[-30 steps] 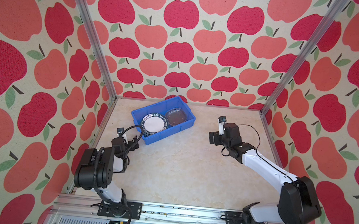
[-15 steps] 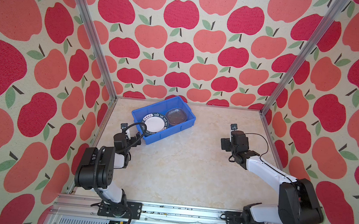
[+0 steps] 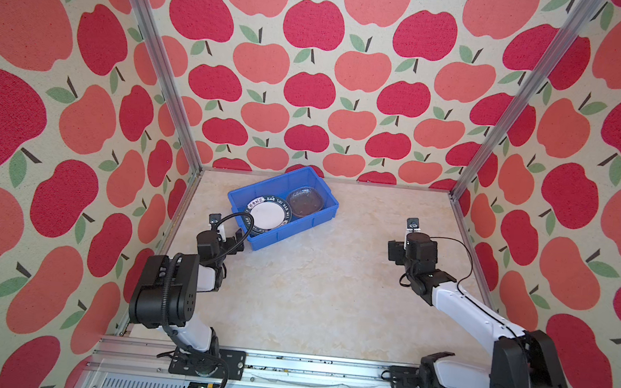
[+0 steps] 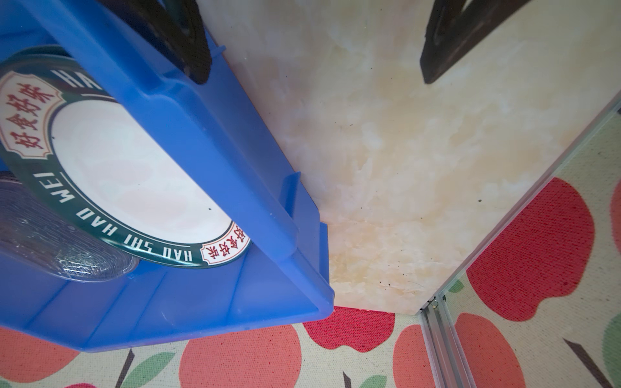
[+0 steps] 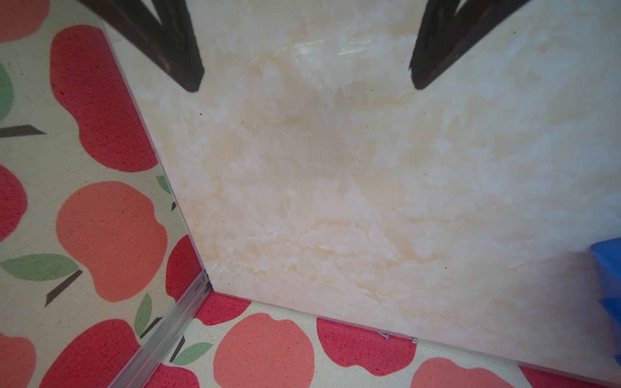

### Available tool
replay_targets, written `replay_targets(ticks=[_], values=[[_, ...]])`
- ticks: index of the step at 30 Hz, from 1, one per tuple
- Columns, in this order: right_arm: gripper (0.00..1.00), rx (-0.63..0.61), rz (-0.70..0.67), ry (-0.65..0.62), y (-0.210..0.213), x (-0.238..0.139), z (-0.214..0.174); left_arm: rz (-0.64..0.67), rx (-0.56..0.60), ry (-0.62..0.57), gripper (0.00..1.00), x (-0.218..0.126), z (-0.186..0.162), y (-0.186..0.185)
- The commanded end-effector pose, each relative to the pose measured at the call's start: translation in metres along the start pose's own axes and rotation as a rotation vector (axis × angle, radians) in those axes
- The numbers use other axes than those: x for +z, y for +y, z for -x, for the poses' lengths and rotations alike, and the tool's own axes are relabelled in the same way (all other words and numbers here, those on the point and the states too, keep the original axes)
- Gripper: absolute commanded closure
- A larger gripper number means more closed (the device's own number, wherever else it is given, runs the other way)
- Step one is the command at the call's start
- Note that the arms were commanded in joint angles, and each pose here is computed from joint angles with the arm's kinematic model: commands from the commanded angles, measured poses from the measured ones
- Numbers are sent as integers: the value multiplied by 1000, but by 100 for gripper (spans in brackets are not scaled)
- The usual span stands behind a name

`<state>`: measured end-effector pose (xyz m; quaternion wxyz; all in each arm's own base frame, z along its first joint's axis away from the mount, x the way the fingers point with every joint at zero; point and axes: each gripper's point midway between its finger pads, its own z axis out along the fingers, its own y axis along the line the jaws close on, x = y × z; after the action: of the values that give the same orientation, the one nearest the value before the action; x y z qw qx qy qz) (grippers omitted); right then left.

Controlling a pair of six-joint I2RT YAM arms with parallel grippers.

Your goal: Place the plates into the plastic bin on the countertop

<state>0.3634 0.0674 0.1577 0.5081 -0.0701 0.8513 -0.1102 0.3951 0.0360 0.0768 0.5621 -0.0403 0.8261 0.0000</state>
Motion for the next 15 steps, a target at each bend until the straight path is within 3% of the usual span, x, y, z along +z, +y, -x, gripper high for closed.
replay_targets(ticks=[1, 5, 9, 13, 15], values=[[0, 6, -31, 7, -12, -6, -9, -7, 26, -10, 1, 2, 5, -2], [0, 35, -52, 15, -19, 1, -21, -6, 26, -9, 1, 2, 4, -2], [0, 38, -99, -81, -33, 13, -13, -3, 29, -9, 1, 2, 4, -2], [0, 89, -163, -122, -43, 41, -35, 2, 36, -12, 1, 1, 5, -3], [0, 41, -138, -89, -36, 44, -35, 8, 40, -13, 1, 1, 4, -3]])
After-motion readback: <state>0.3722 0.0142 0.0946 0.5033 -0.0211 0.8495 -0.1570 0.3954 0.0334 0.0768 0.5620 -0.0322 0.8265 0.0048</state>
